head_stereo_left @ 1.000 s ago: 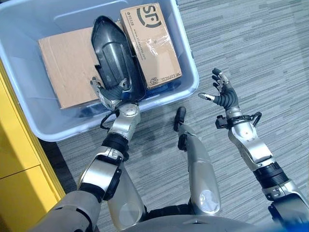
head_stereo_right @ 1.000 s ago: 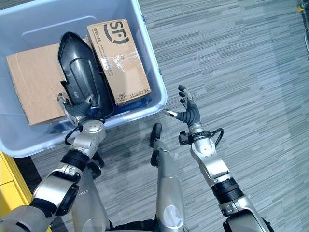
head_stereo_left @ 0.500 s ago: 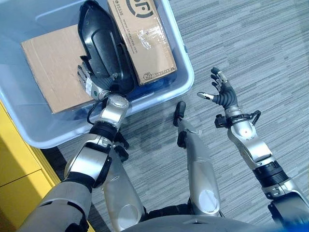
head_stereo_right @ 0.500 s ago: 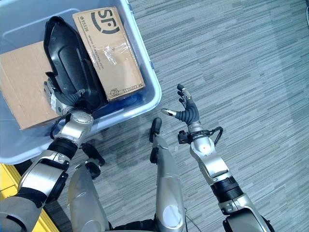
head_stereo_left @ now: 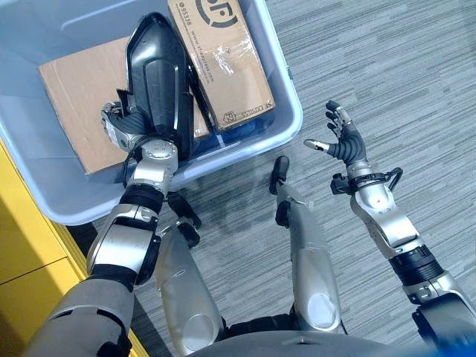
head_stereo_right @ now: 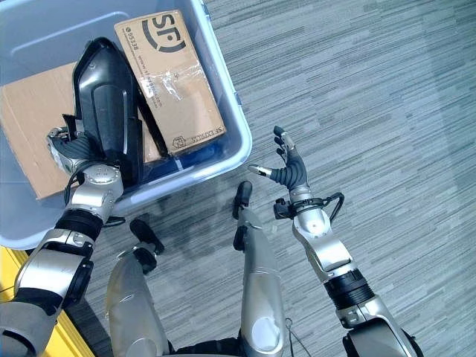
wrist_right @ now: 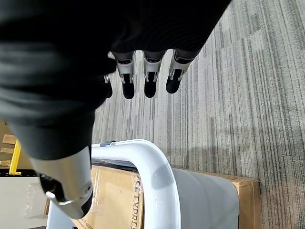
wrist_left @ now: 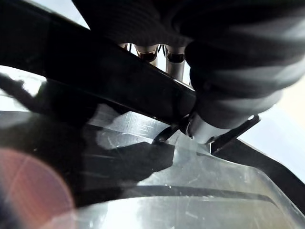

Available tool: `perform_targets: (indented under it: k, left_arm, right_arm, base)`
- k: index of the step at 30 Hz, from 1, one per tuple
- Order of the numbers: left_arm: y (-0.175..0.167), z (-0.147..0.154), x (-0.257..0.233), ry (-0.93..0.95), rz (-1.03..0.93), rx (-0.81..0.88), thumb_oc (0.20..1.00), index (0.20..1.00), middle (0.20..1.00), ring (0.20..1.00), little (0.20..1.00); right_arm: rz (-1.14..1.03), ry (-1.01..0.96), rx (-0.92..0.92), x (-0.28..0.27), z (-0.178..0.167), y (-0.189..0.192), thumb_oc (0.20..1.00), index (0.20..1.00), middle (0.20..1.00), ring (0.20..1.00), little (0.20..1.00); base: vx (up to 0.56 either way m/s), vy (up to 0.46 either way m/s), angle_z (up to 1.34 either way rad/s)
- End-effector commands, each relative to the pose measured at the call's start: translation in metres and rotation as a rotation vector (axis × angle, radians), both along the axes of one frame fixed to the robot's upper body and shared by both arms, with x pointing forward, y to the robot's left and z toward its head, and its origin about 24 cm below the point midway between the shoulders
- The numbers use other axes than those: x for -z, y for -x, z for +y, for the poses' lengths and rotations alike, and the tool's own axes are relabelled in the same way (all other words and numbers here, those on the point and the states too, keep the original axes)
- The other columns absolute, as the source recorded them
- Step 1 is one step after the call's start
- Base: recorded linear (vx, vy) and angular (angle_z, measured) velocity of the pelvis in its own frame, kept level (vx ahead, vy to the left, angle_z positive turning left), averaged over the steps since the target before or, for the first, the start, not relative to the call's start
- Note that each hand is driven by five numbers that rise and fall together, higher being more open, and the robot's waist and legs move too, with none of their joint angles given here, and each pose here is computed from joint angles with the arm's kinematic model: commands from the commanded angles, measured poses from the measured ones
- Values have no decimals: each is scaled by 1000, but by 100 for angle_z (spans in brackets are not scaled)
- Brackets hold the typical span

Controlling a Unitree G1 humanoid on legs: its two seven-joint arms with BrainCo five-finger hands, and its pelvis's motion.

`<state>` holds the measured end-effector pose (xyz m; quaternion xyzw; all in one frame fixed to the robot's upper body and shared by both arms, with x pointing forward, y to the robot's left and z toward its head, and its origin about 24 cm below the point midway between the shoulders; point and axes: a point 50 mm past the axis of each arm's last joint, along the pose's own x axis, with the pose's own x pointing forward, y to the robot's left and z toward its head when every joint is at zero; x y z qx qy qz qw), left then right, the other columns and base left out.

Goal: Move parts from the plastic box to the shelf.

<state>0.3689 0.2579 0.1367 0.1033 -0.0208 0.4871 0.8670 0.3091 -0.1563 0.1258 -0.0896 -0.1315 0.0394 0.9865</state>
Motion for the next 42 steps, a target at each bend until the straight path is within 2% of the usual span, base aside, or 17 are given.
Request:
perform_targets:
  k: [1,11,16,20,23,33,36,39,42]
  left_arm:
    - [17,-32,82,216,205,85,200,200,200,200,200]
    - [34,-21,87,202,69,60,200,200,200,200,200]
    - [41,-11,66,59,-71,20,200,200,200,200,200]
    - [42,4,43,1,-180,-11,200,200,200,200,200]
    - [58,26,30,-32,-310,-71,200,200,200,200,200]
    - [91,71,11,-124,-414,-141,200,200,200,200,200]
    - [90,82,-1,-129,-420,-64,200,200,200,200,200]
    - [85,76,-3,-87,-415,72,200,200,200,200,200]
    - [90,41,28,44,-367,249,200,200,200,200,200]
  right_arm:
    - [-102,5,7,-16,-12,8,1000,1000,1000,1000,1000]
    - [-87,20,-7,-5,-15,17,1000,1000,1000,1000,1000]
    - [-223,123,20,-17,-20,25,1000,1000,1000,1000,1000]
    - [-240,96,25,-29,-22,26,1000,1000,1000,1000,1000]
    - [-202,111,27,-25,-32,30,1000,1000,1000,1000,1000]
    - [-82,148,-60,2,-39,48,1000,1000,1000,1000,1000]
    - [-12,137,-111,12,-37,52,1000,1000,1000,1000,1000]
    - [34,128,-184,21,-28,56,1000,1000,1000,1000,1000]
    - [110,100,-298,39,-4,69,1000,1000,1000,1000,1000]
  base:
    - [7,-8,5]
    - [15,19,5]
    - [36,80,3]
    - [63,73,3]
    - [90,102,1]
    - [106,87,0]
    - [130,69,-4]
    - [64,26,9]
    - [12,9,15]
